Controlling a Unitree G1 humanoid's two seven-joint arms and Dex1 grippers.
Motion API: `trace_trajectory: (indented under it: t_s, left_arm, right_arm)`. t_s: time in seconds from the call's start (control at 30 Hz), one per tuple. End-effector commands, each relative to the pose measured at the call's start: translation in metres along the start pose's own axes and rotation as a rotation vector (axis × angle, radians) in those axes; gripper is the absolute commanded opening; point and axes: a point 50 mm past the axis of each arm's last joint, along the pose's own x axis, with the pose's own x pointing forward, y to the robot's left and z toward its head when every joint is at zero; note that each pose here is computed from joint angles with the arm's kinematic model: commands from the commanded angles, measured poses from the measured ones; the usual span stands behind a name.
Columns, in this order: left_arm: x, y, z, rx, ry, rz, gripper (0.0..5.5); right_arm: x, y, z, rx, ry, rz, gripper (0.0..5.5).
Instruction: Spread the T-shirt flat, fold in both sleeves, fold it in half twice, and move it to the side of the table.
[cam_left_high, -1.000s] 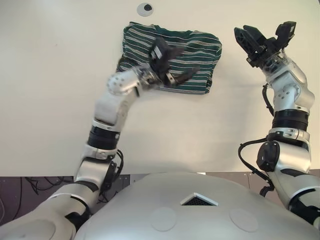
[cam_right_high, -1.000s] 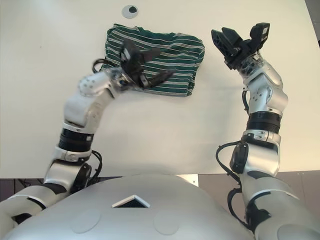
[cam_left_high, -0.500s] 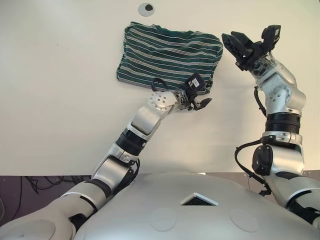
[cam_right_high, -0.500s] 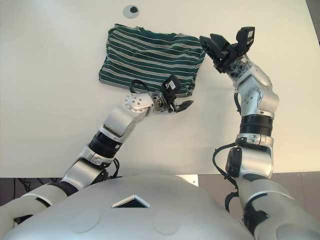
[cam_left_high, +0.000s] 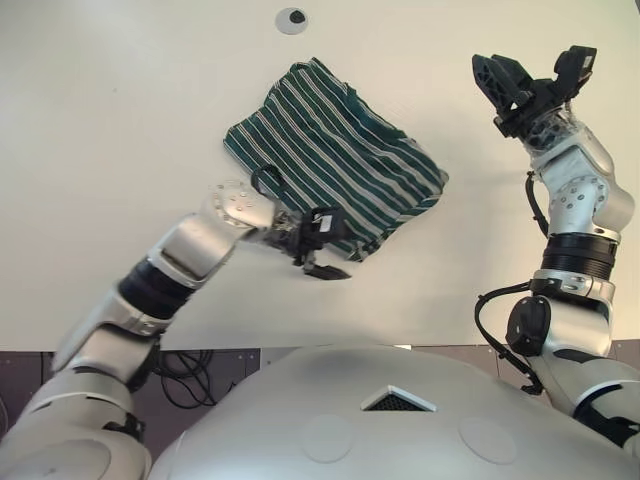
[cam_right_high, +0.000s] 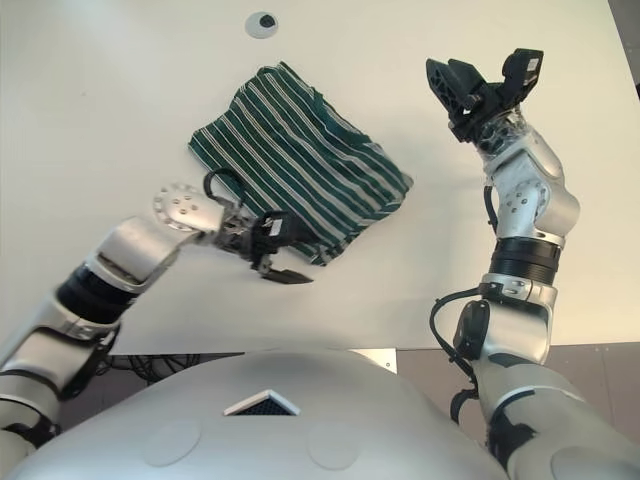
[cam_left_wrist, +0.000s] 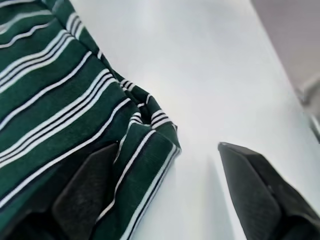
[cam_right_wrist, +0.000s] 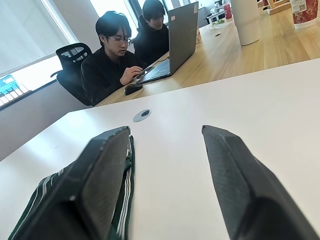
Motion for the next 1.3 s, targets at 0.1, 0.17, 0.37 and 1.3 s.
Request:
trace_trajectory:
  t_s: [0.1,0.17,0.37,1.3]
  left_arm:
    - [-0.049,-0.026,-0.069,0.001,0.319,-0.184,3.64]
    - [-0.061,-0.026,-0.075,0.068,0.36,-0.195,3.64]
    - [-0.082,-0.02,-0.042,0.187,0.139,-0.041,3.64]
    - [-0.025,0.124,-0.046,-0.33,-0.219,0.98,3.64]
  right_arm:
    - [0.002,0.002,0.01,-0.029,0.037,0.026,2.65]
    - [0.002,0.002,0.007,-0.026,0.055,0.034,2.65]
    - [0.0,0.002,-0.001,-0.017,0.095,0.044,2.65]
    - [0.025,0.015,-0.014,-0.009,0.152,0.134,2.65]
